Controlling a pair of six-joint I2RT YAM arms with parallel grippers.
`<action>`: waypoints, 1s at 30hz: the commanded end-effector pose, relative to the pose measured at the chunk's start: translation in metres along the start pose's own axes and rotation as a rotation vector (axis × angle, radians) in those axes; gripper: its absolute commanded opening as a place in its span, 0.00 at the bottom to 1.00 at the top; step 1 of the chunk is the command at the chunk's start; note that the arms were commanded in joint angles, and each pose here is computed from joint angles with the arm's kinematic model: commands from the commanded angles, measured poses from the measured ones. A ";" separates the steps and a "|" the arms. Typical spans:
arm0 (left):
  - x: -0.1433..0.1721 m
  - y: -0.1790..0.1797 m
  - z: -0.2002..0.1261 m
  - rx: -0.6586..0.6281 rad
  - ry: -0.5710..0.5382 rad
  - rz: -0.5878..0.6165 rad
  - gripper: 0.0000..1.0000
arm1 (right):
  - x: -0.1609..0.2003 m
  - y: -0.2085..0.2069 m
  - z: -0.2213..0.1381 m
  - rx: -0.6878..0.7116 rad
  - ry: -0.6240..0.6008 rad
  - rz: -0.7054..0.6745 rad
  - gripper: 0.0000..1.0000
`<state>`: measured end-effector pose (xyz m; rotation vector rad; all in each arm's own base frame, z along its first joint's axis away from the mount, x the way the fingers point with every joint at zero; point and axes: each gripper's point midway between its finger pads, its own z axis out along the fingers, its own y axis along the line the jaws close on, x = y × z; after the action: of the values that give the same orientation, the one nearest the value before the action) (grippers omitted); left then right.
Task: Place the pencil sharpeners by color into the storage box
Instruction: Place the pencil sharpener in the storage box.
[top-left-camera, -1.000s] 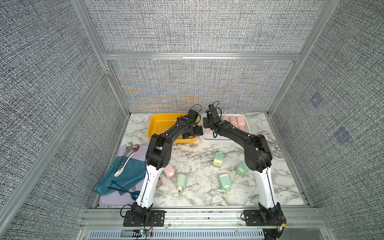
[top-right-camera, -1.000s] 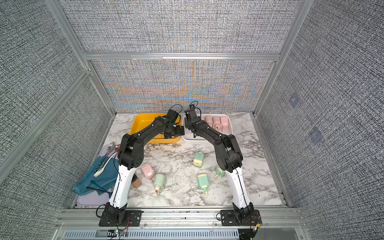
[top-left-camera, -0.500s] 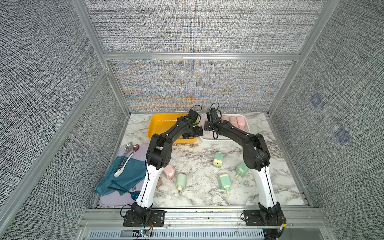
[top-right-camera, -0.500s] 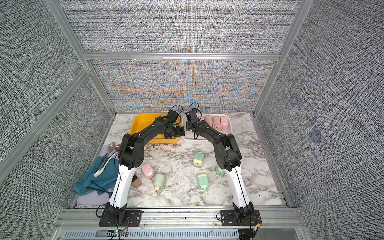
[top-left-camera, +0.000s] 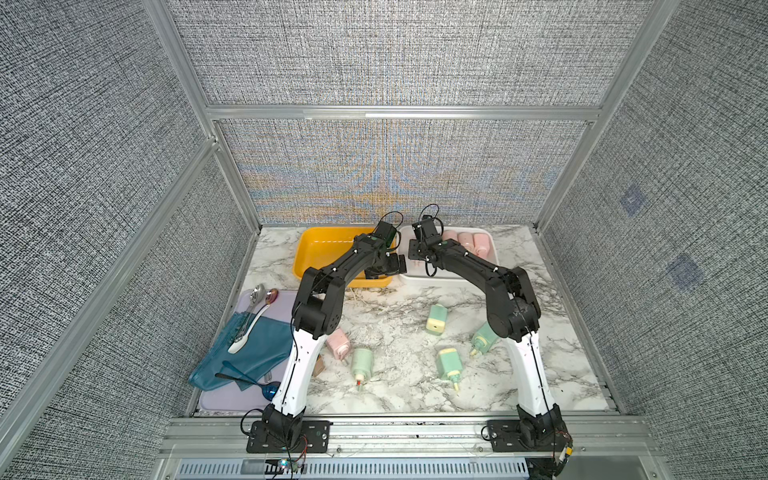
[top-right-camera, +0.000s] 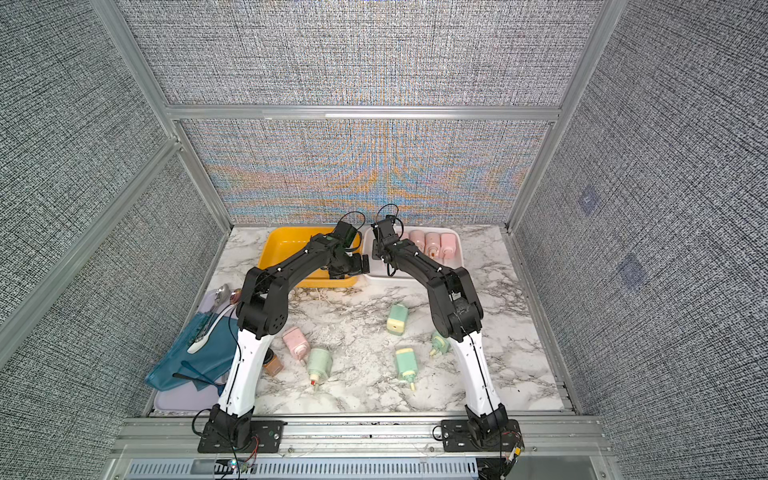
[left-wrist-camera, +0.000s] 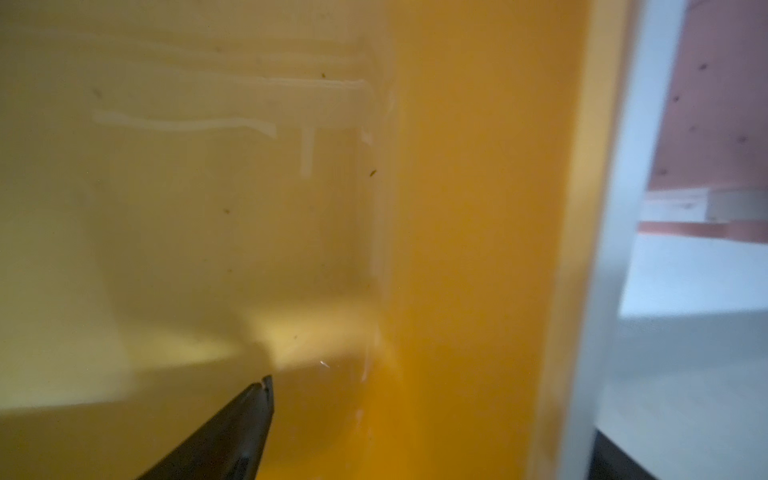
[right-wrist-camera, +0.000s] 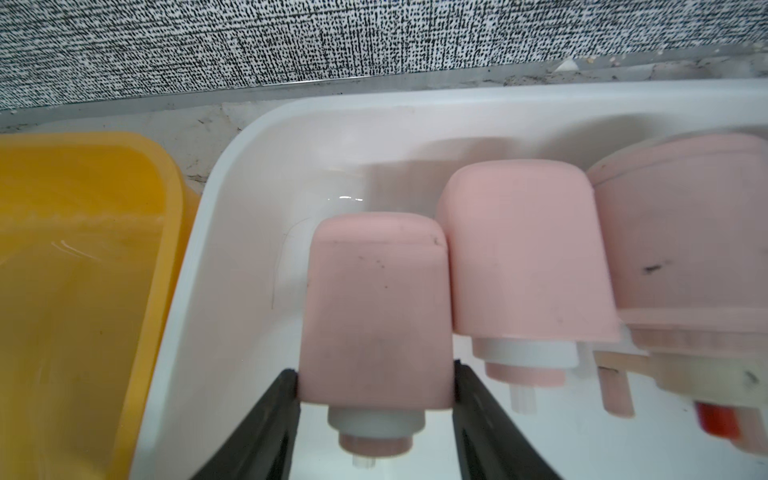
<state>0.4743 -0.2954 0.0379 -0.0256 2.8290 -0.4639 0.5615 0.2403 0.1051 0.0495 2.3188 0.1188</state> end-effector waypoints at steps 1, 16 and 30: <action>0.005 0.005 -0.005 -0.018 0.014 0.008 0.99 | -0.014 0.010 -0.020 -0.034 -0.046 -0.008 0.64; 0.005 0.000 -0.004 0.009 0.025 0.002 0.99 | 0.034 0.006 -0.012 -0.034 0.046 -0.007 0.58; 0.013 0.000 0.000 0.017 0.059 0.005 0.99 | 0.019 0.006 0.012 -0.025 0.008 0.039 0.41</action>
<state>0.4686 -0.2983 0.0382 -0.0065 2.8455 -0.4984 0.5517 0.2472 0.0793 0.0567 2.3477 0.1471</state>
